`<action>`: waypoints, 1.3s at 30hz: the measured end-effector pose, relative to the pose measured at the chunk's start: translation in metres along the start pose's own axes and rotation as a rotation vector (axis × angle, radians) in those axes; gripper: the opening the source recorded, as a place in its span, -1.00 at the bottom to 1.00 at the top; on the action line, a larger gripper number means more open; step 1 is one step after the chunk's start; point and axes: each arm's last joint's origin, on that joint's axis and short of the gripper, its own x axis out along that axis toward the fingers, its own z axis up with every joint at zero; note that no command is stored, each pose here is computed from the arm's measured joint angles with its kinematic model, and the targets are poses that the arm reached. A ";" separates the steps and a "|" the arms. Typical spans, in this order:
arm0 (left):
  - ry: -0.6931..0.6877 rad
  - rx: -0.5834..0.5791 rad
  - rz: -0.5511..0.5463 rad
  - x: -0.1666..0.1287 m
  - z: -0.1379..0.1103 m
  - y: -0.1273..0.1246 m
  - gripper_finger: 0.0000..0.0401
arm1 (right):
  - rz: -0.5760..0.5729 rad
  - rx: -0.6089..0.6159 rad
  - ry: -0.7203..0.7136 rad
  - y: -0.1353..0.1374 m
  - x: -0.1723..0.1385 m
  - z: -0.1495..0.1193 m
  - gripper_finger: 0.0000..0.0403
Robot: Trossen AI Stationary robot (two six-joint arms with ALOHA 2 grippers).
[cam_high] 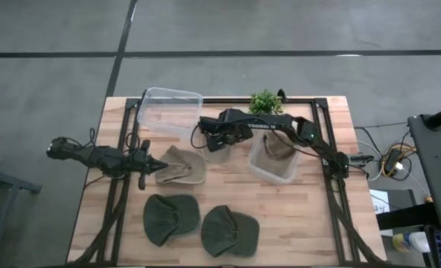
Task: Pick & Place hat
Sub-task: Put the top brown cap into the right transparent bin
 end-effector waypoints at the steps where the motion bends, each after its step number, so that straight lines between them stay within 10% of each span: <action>1: 0.000 0.000 0.000 0.000 0.000 0.000 -1.00 | 0.002 0.000 -0.001 0.000 0.000 0.000 0.04; 12: 0.000 0.000 0.000 0.000 0.000 0.000 -1.00 | 0.025 -0.049 0.001 0.001 -0.005 0.002 -0.88; 39: 0.000 0.000 0.000 0.000 0.000 0.000 -1.00 | 0.173 0.056 -0.110 -0.048 -0.126 -0.013 -0.93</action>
